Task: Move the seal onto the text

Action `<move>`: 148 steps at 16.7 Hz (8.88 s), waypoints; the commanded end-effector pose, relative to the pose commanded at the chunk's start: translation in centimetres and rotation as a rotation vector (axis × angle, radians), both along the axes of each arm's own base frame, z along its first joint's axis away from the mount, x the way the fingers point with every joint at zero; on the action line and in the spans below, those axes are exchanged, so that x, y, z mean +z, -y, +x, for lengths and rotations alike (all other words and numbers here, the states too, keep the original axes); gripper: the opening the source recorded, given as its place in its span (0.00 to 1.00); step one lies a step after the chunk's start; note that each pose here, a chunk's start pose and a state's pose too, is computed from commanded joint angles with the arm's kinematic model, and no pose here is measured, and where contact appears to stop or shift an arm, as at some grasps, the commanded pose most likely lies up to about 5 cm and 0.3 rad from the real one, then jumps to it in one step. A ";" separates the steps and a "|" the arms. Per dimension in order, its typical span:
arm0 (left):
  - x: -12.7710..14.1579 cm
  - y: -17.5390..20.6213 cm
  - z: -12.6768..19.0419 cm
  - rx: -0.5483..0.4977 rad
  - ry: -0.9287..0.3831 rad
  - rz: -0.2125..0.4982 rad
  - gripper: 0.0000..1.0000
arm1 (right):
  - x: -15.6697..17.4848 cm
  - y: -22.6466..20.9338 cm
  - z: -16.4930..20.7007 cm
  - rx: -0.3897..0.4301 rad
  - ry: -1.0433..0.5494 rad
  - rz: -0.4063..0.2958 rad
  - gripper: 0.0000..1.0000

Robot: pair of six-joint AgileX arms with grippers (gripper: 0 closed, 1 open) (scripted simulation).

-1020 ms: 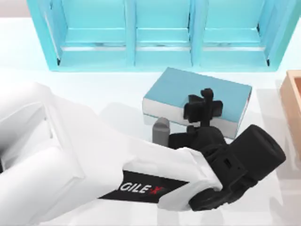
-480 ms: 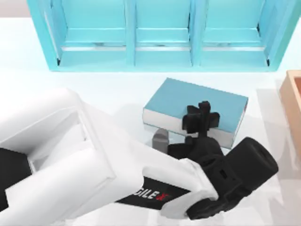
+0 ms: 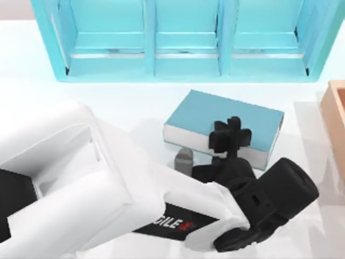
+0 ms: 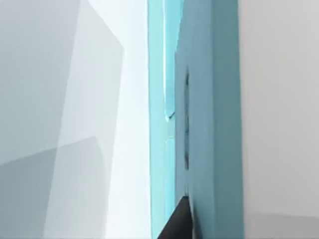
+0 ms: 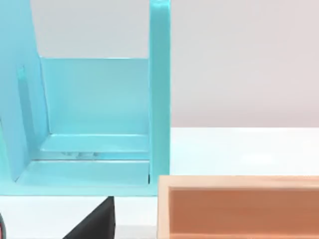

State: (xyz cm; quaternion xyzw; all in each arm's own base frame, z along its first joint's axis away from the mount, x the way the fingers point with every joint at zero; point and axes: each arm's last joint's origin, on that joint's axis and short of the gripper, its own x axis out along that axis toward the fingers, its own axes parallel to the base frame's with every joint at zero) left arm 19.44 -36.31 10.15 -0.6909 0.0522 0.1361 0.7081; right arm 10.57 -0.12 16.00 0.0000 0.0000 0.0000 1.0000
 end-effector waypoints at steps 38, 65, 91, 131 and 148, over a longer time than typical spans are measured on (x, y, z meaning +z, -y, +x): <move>0.9 -0.3 -15.0 -0.001 -0.002 0.004 1.00 | 0.0 0.0 0.0 0.000 0.000 0.000 1.00; 12.5 -28.7 -2.7 -0.424 -0.424 0.585 1.00 | 0.0 0.0 0.0 0.000 0.000 0.000 1.00; 5.8 -36.2 -8.9 -0.302 0.116 1.534 1.00 | 3.9 0.5 0.5 -0.043 -0.188 -0.041 1.00; 5.8 -36.2 -8.9 -0.302 0.116 1.534 1.00 | -1.8 9.5 23.1 -0.009 -1.563 0.005 1.00; 5.8 -36.2 -8.9 -0.302 0.116 1.534 1.00 | -1.8 9.5 23.1 -0.009 -1.563 0.005 0.00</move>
